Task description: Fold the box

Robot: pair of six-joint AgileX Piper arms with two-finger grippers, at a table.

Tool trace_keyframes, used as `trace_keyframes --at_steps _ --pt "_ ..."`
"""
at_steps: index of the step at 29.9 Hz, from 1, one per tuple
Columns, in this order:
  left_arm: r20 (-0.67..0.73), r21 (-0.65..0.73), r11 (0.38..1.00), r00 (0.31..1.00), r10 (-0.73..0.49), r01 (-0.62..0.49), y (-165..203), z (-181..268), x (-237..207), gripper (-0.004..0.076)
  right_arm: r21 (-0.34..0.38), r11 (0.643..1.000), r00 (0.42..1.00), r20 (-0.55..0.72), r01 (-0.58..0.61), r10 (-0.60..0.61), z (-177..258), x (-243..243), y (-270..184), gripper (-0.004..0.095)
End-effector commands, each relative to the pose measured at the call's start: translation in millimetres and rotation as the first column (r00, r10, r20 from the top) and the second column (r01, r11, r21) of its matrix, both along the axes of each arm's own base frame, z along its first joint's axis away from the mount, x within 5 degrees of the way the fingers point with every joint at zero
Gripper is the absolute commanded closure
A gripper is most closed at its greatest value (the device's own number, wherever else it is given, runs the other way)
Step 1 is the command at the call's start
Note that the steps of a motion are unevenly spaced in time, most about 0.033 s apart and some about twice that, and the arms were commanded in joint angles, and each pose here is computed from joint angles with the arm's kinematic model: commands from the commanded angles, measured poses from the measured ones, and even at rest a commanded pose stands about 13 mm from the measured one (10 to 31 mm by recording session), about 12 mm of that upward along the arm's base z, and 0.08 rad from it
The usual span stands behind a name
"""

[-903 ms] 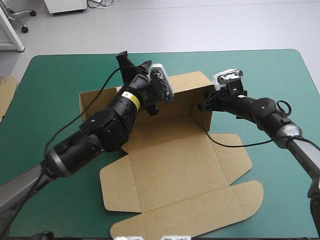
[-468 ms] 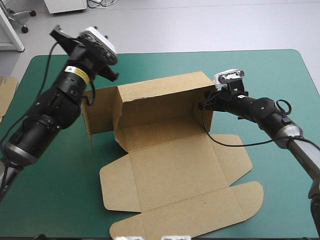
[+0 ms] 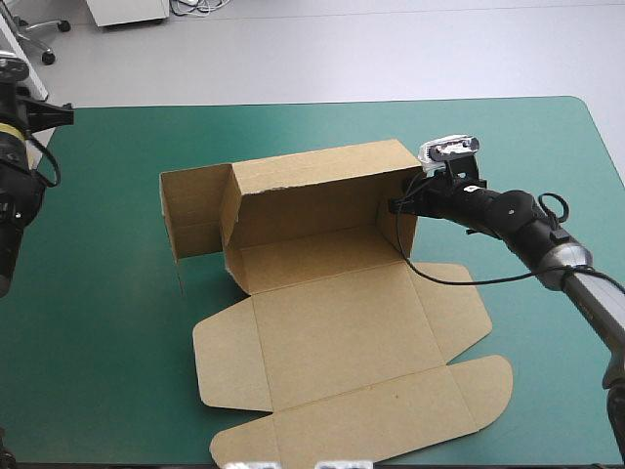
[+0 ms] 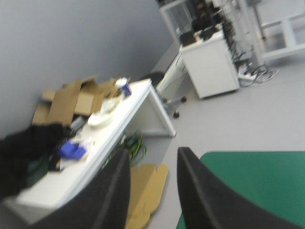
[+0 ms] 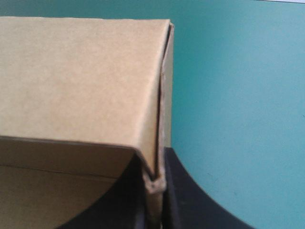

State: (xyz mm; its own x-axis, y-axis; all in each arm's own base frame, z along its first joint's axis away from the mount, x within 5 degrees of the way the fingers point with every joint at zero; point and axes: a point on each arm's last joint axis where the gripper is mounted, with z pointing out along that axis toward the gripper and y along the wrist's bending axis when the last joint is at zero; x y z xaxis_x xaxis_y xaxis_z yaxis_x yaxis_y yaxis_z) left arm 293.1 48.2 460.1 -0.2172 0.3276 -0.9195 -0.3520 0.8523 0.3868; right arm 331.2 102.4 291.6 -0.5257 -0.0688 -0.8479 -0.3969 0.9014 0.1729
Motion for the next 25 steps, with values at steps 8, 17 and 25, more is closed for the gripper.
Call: trace_keyframes --at_steps 8,17,25 --pt "-0.174 -0.223 0.941 0.961 0.217 -0.253 43 -49 -22 0.0496 0.000 1.000 1.000 -0.011 0.025 -0.025 32 -1 -11 0.0939" --pt "-0.380 -0.379 0.868 0.909 0.170 -0.320 38 -104 -24 0.0669 -0.122 0.991 0.997 -0.043 0.063 -0.069 95 0 -27 0.0940" --pt "-0.464 -0.442 0.865 0.886 0.005 -0.236 24 -113 -23 0.0687 -0.209 0.973 0.992 -0.058 0.099 -0.113 140 -5 -35 0.0940"
